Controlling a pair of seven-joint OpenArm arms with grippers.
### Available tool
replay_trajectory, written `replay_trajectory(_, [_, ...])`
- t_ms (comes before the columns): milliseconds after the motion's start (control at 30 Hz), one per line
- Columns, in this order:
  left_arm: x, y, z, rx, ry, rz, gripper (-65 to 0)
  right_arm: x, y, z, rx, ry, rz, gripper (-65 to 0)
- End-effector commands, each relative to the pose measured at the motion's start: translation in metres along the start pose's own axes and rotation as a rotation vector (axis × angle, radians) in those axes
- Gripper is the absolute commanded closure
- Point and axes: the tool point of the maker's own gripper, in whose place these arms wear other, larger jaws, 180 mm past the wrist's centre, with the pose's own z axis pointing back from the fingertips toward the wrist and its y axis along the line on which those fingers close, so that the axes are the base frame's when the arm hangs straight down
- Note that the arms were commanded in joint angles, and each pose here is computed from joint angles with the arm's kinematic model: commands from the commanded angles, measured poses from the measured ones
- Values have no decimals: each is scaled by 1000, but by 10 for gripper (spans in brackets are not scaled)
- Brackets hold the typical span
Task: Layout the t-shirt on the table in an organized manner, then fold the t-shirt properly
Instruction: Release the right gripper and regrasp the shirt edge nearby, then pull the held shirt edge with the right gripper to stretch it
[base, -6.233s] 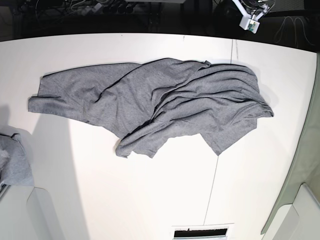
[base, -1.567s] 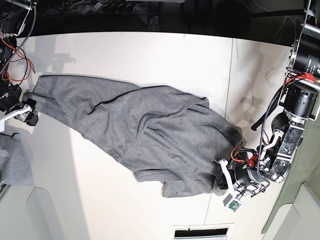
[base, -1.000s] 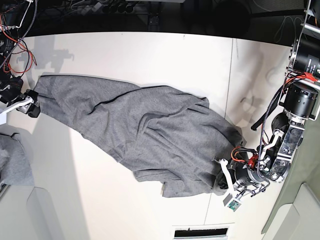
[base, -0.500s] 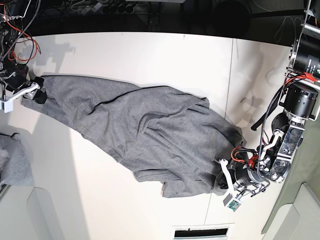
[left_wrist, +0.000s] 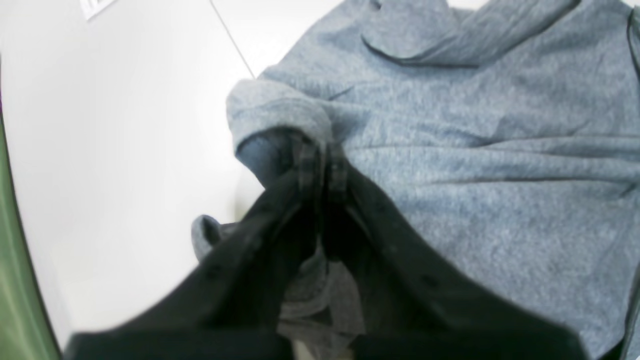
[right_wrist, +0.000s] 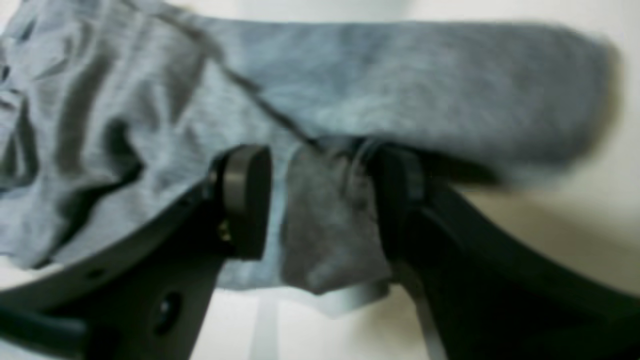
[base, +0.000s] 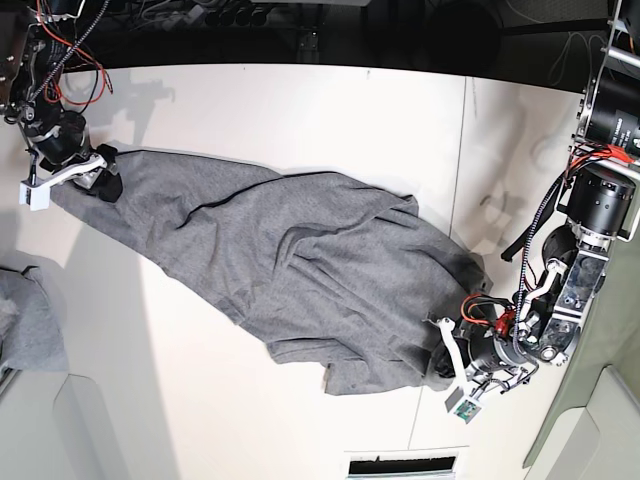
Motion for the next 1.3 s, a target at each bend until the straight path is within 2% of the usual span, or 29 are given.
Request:
replay_trajectory(0, [24, 12, 5, 23, -56, -5, 0, 9, 1, 1, 2, -24, 15, -334])
replay_trajectory(200, [22, 14, 6, 27, -49, -6, 0, 20, 10, 2, 24, -63, 44, -334])
replay_trajectory(433, [18, 15, 6, 29, -25, -8, 0, 92, 47, 25, 66, -247, 187, -334])
replay_trajectory(600, [12, 15, 6, 28, 4, -5, 0, 130, 70, 5, 84, -300, 240, -334])
replay_trajectory(700, [12, 15, 6, 27, 5, -5, 0, 135, 90, -25, 100, -258, 298, -334])
replay_trajectory(867, [12, 15, 6, 27, 5, -5, 0, 115, 133, -73, 187, -142, 384, -334])
replay_trajectory(933, [12, 15, 6, 27, 5, -5, 0, 113, 150, -86, 210, -139, 397, -334])
replay_trajectory(1100, [8, 15, 6, 27, 25, -5, 0, 115, 182, -114, 155, -153, 438, -334])
replay_trajectory(1267, [5, 14, 6, 25, 39, -4, 0, 113, 214, -131, 176, -139, 443, -334])
